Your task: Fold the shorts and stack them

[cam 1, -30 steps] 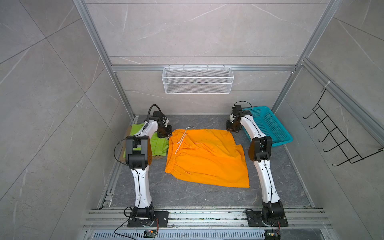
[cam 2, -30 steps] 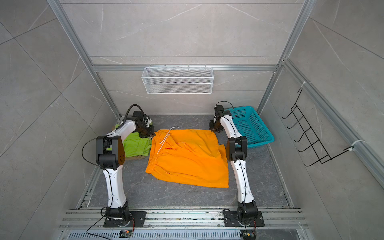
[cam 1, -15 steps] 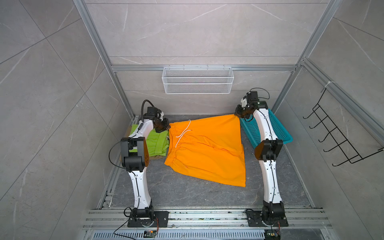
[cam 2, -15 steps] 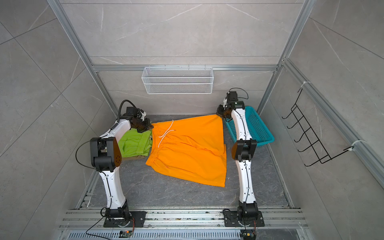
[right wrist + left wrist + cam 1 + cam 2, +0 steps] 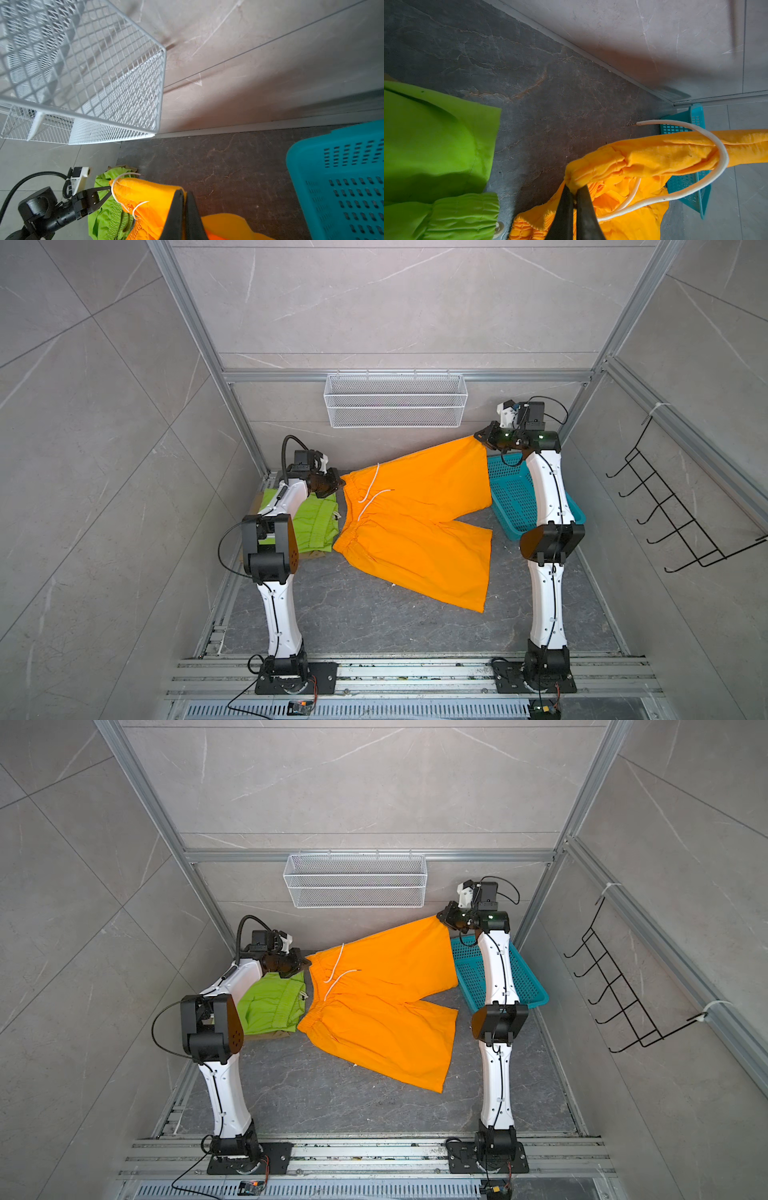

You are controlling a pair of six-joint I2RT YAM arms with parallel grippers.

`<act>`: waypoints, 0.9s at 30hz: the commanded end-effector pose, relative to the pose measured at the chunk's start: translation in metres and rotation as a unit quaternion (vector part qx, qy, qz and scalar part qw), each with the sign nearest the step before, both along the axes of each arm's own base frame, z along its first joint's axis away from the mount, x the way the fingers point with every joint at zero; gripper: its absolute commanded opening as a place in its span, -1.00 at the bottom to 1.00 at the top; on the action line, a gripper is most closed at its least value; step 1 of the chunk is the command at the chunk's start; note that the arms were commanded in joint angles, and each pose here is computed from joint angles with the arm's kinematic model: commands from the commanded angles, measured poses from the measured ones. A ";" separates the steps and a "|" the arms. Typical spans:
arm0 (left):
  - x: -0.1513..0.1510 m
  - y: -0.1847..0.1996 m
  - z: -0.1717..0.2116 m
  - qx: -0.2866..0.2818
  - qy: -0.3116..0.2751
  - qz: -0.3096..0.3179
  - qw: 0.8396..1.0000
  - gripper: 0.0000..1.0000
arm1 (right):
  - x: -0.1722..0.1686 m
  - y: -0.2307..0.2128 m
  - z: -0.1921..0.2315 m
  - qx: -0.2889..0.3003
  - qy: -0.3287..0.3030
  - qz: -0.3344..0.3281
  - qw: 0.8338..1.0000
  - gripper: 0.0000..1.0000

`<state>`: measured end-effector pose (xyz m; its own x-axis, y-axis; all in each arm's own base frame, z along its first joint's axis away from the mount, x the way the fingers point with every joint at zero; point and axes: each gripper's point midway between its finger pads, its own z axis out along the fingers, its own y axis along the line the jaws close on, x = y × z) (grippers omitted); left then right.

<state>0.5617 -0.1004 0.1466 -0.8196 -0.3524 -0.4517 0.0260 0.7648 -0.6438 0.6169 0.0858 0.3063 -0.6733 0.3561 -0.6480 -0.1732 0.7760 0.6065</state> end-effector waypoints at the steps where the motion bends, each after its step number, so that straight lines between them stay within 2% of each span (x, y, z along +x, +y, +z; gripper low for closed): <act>1: 0.000 0.012 0.038 -0.007 -0.042 0.010 0.999 -1.00 | -0.033 0.000 0.025 -0.014 0.005 0.025 1.000 -1.00; 6: -0.002 0.010 0.038 -0.013 -0.048 0.002 0.999 -1.00 | -0.075 0.016 0.017 -0.083 0.036 0.053 0.994 -1.00; 11: -0.008 0.009 0.046 -0.019 -0.064 0.001 0.998 -1.00 | -0.116 0.013 0.026 -0.066 0.005 0.022 0.998 -1.00; 15: -0.020 0.009 0.050 -0.016 -0.065 -0.002 0.998 -1.00 | -0.158 0.014 -0.009 -0.050 0.039 0.024 0.998 -1.00; 19: -0.042 0.010 0.053 -0.018 -0.073 0.008 0.997 -1.00 | -0.203 0.014 -0.064 -0.030 0.089 0.012 0.995 -1.00; 23: -0.072 0.015 0.050 -0.005 -0.065 0.021 0.998 -1.00 | -0.249 0.015 -0.107 -0.016 0.127 0.010 0.992 -1.00; 27: -0.113 0.021 0.024 -0.008 -0.036 0.052 0.998 -0.84 | -0.297 0.021 -0.170 -0.008 0.190 0.011 0.982 -1.00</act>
<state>0.4594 -0.0899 0.1631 -0.7885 -0.3888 -0.4766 0.0241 0.7548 -0.6555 0.3306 0.1017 0.1441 -0.8848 0.3109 -0.3472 0.0473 0.8011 0.5967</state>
